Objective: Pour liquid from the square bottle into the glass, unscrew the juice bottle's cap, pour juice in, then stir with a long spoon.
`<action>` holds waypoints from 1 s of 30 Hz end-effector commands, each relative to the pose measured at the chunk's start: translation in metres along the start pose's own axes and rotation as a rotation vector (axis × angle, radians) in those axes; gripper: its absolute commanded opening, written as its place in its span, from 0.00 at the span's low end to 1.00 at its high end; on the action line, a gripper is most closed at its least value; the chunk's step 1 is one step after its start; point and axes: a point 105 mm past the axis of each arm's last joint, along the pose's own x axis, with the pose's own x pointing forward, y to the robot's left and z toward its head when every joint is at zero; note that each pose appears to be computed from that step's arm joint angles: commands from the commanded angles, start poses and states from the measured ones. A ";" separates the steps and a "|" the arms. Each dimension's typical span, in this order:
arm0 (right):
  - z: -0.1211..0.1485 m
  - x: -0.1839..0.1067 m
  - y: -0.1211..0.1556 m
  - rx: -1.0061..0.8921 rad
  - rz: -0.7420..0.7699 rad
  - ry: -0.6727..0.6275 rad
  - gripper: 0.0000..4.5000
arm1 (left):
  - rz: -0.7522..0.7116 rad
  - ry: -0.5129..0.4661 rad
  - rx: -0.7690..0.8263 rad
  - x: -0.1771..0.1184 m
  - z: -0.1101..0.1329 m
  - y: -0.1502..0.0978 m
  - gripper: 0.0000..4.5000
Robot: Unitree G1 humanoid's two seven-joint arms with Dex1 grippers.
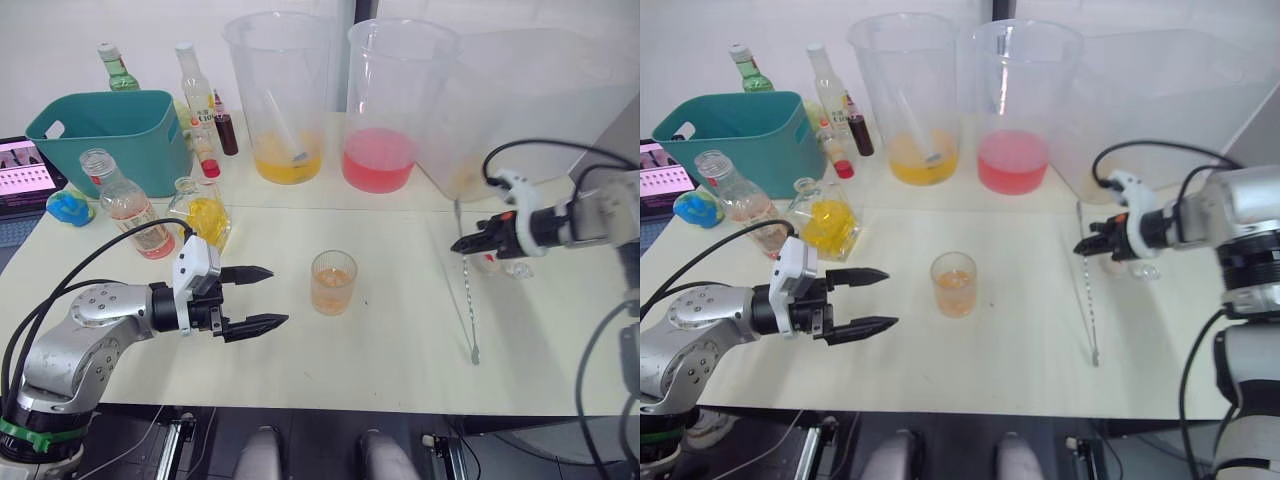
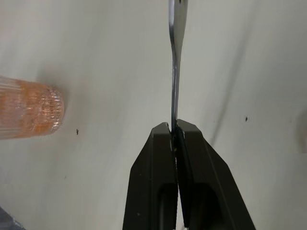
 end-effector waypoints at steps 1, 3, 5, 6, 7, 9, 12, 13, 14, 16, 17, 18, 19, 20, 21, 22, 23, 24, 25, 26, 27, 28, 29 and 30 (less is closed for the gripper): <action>0.009 0.008 -0.009 -0.062 -0.035 -0.040 0.00 | 0.037 -0.015 0.080 -0.009 0.016 -0.001 1.00; 0.006 0.017 -0.015 -0.031 -0.041 -0.035 0.00 | 0.048 -0.012 0.082 -0.011 0.016 -0.001 1.00; 0.005 0.024 -0.019 0.007 -0.043 -0.043 0.00 | 0.055 -0.010 0.084 -0.011 0.016 -0.001 1.00; 0.004 0.027 -0.021 0.021 -0.042 -0.041 0.00 | 0.057 -0.009 0.083 -0.011 0.015 -0.002 1.00; 0.003 0.029 -0.022 0.029 -0.041 -0.039 0.00 | 0.058 -0.009 0.083 -0.011 0.015 -0.002 1.00; -0.001 0.036 -0.022 0.061 -0.023 -0.030 0.00 | 0.062 -0.006 0.083 -0.011 0.015 -0.002 1.00; 0.000 0.033 -0.017 0.090 0.028 -0.034 0.15 | 0.073 0.011 0.076 -0.015 0.011 -0.001 1.00; 0.002 0.031 -0.015 0.088 0.041 -0.040 0.21 | 0.076 0.015 0.073 -0.016 0.009 0.000 1.00; 0.003 0.029 -0.014 0.085 0.049 -0.043 0.28 | 0.078 0.016 0.071 -0.017 0.008 0.000 1.00; 0.011 0.024 -0.011 0.040 0.068 -0.082 0.44 | 0.085 0.011 0.063 -0.017 0.007 0.002 1.00; 0.014 0.020 -0.009 0.028 0.083 -0.100 0.52 | 0.091 0.002 0.051 -0.018 0.007 0.003 1.00; 0.017 0.011 -0.008 -0.022 0.098 -0.133 0.60 | 0.114 -0.022 0.025 -0.022 0.009 0.007 1.00; 0.019 0.002 -0.005 -0.049 0.115 -0.164 0.67 | 0.136 -0.038 0.010 -0.026 0.009 0.011 1.00; 0.020 -0.007 -0.002 -0.075 0.133 -0.197 0.74 | 0.159 -0.051 0.001 -0.030 0.010 0.014 1.00; 0.021 -0.013 0.000 -0.092 0.144 -0.217 0.82 | 0.174 -0.057 -0.002 -0.033 0.010 0.017 1.00; 0.022 -0.021 0.001 -0.115 0.150 -0.257 0.92 | 0.193 -0.062 -0.008 -0.037 0.009 0.020 1.00; 0.024 -0.027 0.002 -0.128 0.146 -0.299 0.96 | 0.217 -0.069 -0.016 -0.042 0.007 0.023 1.00; 0.025 -0.034 0.000 -0.134 0.129 -0.351 0.98 | 0.244 -0.075 -0.037 -0.049 0.003 0.027 1.00; 0.024 -0.042 -0.001 -0.143 0.125 -0.400 0.98 | 0.275 -0.073 -0.058 -0.058 -0.003 0.031 1.00; 0.021 -0.048 -0.001 -0.156 0.119 -0.436 0.98 | 0.306 -0.060 -0.073 -0.066 -0.011 0.034 1.00; 0.017 -0.054 -0.001 -0.171 0.117 -0.471 0.98 | 0.338 -0.039 -0.079 -0.075 -0.018 0.038 1.00; 0.014 -0.058 0.000 -0.180 0.116 -0.501 0.98 | 0.365 -0.015 -0.074 -0.082 -0.025 0.041 1.00; 0.010 -0.062 -0.001 -0.188 0.110 -0.526 0.98 | 0.386 0.006 -0.071 -0.088 -0.031 0.044 1.00; 0.007 -0.064 -0.001 -0.192 0.105 -0.542 0.98 | 0.397 0.017 -0.068 -0.091 -0.034 0.045 1.00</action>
